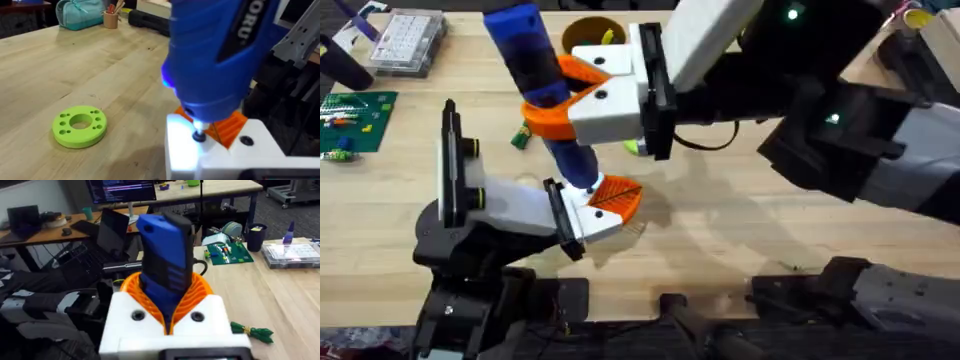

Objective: Pick up the gripper from the table and insert it into the empty holder that is missing its gripper. Then pick up a screw, insert it into the mounting hole, and use the screwdriver to tighten it. Finally, clean up the table by picking up the vegetable and placing it into the bucket.

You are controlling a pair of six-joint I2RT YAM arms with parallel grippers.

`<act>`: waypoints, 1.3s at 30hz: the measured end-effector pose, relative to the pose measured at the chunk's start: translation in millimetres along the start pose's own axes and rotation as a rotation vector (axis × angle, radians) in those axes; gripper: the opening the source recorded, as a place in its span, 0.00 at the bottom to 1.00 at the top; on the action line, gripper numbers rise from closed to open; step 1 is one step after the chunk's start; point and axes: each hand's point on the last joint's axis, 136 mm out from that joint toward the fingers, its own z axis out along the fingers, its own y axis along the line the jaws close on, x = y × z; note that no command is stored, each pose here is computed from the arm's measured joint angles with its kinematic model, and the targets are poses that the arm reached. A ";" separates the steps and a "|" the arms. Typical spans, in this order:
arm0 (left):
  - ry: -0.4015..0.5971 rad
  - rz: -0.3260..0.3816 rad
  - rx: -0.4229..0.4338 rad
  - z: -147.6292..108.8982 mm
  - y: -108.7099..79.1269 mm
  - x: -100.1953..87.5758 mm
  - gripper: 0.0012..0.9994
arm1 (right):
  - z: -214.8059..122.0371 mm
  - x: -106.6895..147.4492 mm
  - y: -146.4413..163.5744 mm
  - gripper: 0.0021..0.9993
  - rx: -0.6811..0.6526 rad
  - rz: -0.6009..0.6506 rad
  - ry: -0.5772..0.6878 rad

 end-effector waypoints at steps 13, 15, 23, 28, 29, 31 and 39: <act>0.000 0.000 0.001 0.0 -0.1 0.0 0.01 | 0.0 1.3 -0.2 0.02 0.001 0.004 0.005; 0.000 0.000 0.000 0.0 0.0 0.0 0.01 | 0.0 1.0 -0.1 0.02 0.000 0.003 0.004; -0.001 0.003 -0.001 -0.1 0.0 -0.5 0.01 | -1.8 -27.9 7.0 0.02 -0.024 -0.094 -0.116; -0.001 0.003 -0.001 -0.1 0.0 -0.5 0.01 | -8.2 -66.1 12.8 0.02 -0.013 -0.184 -0.244; -0.001 0.003 -0.001 -0.1 0.0 -0.5 0.01 | -8.6 -69.2 11.4 0.02 -0.006 -0.183 -0.248; -0.001 0.003 -0.001 -0.1 0.0 -0.5 0.01 | -9.1 -76.7 8.1 0.02 0.006 -0.175 -0.251; -0.001 0.003 -0.001 -0.1 0.0 -0.5 0.01 | -16.4 -115.1 -7.3 0.02 0.069 -0.200 -0.260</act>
